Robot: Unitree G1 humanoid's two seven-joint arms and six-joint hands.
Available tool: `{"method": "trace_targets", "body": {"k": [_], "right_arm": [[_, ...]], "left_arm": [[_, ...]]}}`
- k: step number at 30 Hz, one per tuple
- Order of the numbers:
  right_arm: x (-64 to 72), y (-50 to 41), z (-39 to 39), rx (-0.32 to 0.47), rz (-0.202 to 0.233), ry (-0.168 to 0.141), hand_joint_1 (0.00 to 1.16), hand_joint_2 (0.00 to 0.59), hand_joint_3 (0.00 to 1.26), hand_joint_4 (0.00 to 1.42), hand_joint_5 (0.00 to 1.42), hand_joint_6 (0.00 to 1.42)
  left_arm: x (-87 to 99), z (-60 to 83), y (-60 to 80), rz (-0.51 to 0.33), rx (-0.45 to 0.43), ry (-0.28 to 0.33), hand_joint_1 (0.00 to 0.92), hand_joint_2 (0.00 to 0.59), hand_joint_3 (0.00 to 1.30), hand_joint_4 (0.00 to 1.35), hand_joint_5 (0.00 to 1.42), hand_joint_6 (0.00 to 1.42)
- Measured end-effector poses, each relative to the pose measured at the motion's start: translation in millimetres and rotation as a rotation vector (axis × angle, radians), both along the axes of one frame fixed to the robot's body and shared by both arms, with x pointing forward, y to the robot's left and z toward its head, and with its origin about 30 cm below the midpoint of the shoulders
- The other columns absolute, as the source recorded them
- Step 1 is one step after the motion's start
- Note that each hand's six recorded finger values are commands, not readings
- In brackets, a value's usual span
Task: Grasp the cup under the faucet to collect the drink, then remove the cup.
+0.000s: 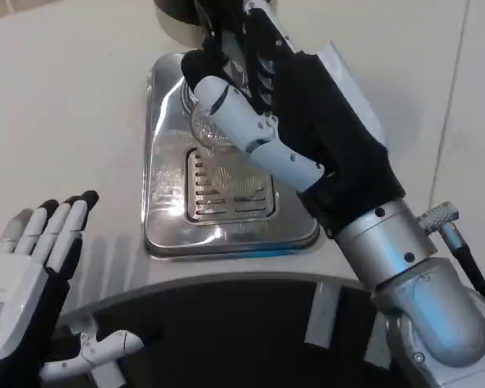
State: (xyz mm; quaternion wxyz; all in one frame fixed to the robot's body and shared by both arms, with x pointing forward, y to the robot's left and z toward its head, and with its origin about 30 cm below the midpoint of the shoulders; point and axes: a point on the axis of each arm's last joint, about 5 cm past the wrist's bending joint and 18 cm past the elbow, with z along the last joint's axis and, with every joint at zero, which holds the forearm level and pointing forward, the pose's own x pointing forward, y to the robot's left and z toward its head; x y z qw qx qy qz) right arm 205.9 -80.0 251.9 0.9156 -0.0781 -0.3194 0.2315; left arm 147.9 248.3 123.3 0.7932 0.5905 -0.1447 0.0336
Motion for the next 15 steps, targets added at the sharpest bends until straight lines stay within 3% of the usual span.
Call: {"method": "trace_targets", "body": {"k": [6,9,12,15], "right_arm": [[1.0,0.7,2.6,-0.007,-0.002,0.009,0.38,0.423,0.0,0.0,0.0,0.0],[4.2,2.4,5.4,-0.024,-0.002,0.018,0.29,0.423,0.0,0.0,0.0,0.0],[7.5,3.1,12.7,-0.085,-0.008,0.009,0.19,0.428,0.0,0.0,0.0,0.0],[9.1,3.8,21.3,-0.188,-0.041,-0.023,0.1,0.433,0.0,0.0,0.0,0.0]], "left_arm": [[0.1,-1.3,0.6,0.003,-0.004,0.006,0.0,0.032,0.0,0.0,0.0,0.0],[0.2,-2.1,0.9,0.001,-0.006,0.007,0.0,0.033,0.0,0.0,0.0,0.0],[0.2,-3.9,1.5,-0.001,-0.012,0.003,0.0,0.033,0.0,0.0,0.0,0.0],[0.7,-5.3,2.0,-0.008,-0.018,0.003,0.0,0.033,0.0,0.0,0.0,0.0]]}}
